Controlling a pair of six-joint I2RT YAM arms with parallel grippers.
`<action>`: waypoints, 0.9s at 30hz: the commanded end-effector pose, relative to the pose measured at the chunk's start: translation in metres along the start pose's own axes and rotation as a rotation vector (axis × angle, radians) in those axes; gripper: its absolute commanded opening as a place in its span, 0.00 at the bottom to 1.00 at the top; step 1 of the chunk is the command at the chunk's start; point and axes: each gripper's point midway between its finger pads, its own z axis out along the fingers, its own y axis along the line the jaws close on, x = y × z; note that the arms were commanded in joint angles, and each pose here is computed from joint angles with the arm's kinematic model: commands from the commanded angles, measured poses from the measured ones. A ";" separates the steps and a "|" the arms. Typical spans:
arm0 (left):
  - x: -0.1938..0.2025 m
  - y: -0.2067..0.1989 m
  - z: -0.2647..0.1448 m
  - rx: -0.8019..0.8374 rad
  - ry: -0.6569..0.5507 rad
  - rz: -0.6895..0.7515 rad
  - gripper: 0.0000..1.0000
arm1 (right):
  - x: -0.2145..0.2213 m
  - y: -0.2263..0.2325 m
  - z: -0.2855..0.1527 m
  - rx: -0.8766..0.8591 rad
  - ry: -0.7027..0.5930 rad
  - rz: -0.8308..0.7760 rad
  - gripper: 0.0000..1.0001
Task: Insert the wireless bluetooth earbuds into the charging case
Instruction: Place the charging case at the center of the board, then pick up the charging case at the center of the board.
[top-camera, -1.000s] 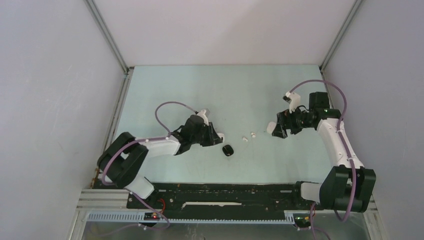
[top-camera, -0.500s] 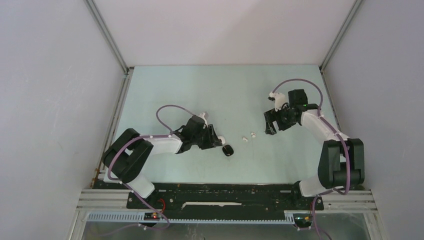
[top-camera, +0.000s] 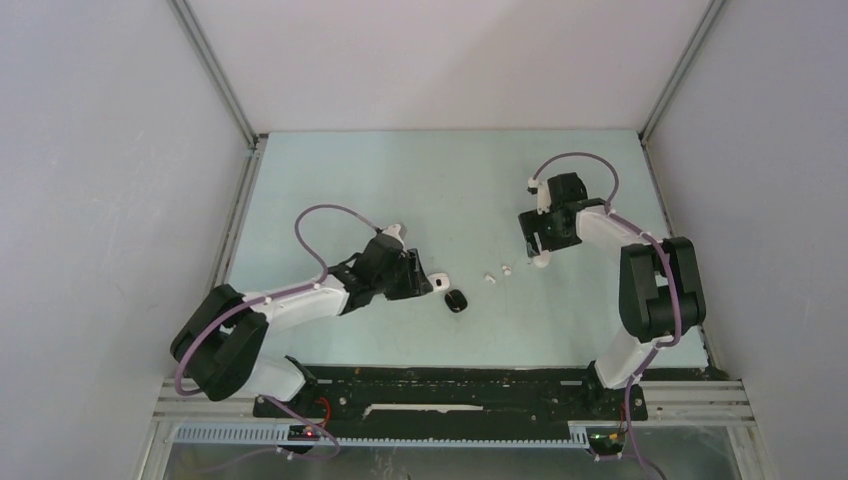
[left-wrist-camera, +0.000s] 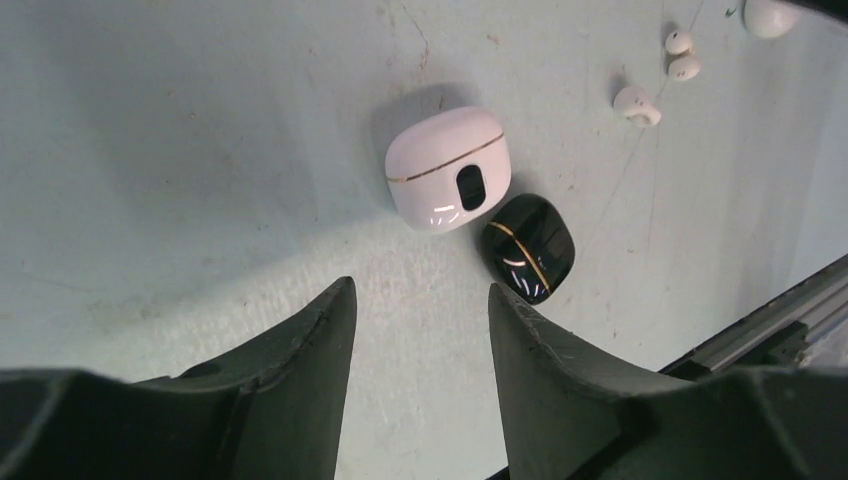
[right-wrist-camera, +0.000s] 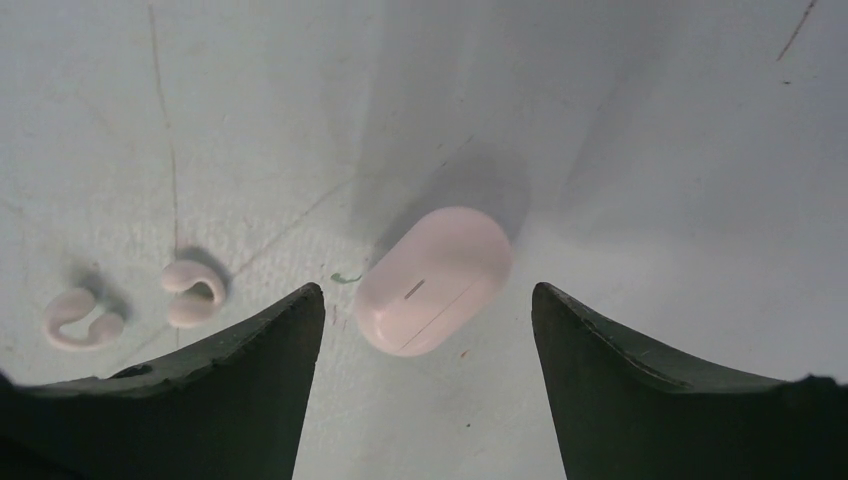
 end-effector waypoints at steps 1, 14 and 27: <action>-0.006 -0.009 -0.008 -0.013 -0.031 0.061 0.56 | -0.026 -0.015 0.007 0.078 -0.062 0.024 0.78; -0.009 -0.033 -0.009 0.049 -0.053 0.113 0.56 | -0.004 -0.037 0.007 0.067 0.000 0.060 0.59; -0.013 -0.051 -0.014 0.129 -0.070 0.173 0.55 | -0.002 0.001 -0.017 -0.112 -0.026 -0.076 0.31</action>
